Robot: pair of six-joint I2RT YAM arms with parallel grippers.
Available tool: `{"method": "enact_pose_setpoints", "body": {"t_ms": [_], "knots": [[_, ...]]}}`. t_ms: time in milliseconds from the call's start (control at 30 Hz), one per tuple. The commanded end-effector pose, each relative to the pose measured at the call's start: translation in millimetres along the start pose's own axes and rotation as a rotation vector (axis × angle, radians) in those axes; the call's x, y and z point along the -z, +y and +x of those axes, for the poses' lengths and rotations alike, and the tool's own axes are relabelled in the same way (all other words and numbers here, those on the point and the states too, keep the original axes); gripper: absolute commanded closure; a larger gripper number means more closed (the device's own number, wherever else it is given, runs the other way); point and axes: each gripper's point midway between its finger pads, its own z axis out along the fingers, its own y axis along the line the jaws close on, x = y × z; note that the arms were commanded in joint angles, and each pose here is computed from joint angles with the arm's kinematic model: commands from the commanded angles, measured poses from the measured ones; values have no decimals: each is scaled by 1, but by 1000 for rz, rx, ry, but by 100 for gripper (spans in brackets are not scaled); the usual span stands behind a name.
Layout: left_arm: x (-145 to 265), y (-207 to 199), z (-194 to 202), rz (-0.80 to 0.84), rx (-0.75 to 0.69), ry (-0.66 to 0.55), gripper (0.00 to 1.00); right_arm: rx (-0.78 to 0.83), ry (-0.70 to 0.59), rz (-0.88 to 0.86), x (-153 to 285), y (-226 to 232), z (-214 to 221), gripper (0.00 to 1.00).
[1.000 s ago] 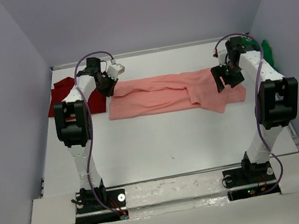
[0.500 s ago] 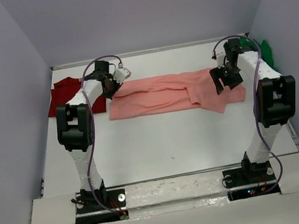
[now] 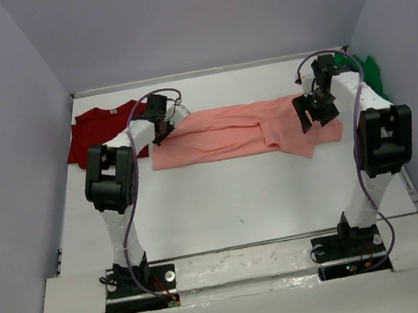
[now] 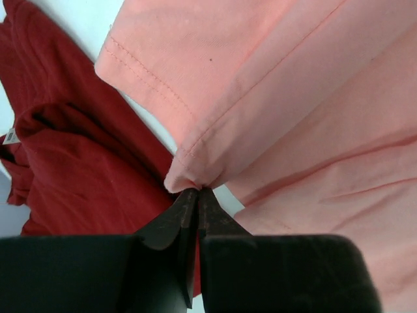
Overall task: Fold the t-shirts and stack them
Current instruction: Fold the tshirt
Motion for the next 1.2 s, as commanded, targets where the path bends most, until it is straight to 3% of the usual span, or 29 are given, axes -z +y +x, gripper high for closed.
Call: {"method": "enact_pose_setpoints", "body": {"t_ms": [0, 100, 167, 200, 367, 400, 600, 667, 700, 733, 767, 833, 967, 1067, 1167], "knots": [[11, 27, 8, -167, -32, 65, 84, 22, 21, -5, -2, 4, 1, 26], [1, 29, 25, -223, -56, 141, 88, 22, 23, -3, -2, 4, 2, 26], [-6, 29, 36, -260, -68, 191, 71, 25, 22, -6, -1, 4, 1, 26], [-6, 31, 41, -284, -72, 212, 54, 25, 24, -5, -1, 4, 2, 26], [-2, 37, 40, -331, -61, 197, 39, 26, 26, -4, -1, 4, 1, 25], [1, 39, 38, -342, -58, 193, 27, 26, 23, -3, 0, 3, 0, 25], [43, 68, 16, -431, -31, 121, 19, 14, 11, 10, 0, 1, -4, 26], [63, 80, 4, -465, 0, 67, 14, 14, 0, 25, -3, -2, -8, 39], [67, 81, -2, -458, 10, 35, 12, 15, 8, 25, -7, -3, -8, 54], [75, 86, -6, -473, 28, 17, 12, 13, 0, 35, -5, -5, -11, 55], [85, 89, -17, -460, 38, -40, 12, 8, 20, 46, -12, -8, -10, 80], [93, 87, -34, -396, 66, -116, 15, 3, 32, 51, -20, -12, -16, 100], [95, 79, -48, -313, 110, -165, 24, -9, 58, 38, -35, -13, -20, 100], [95, 76, -50, -292, 132, -178, 39, -14, 70, 54, -43, -18, -23, 100], [102, 74, -50, -285, 145, -195, 39, -17, 93, 83, -54, -26, -25, 100]]}}
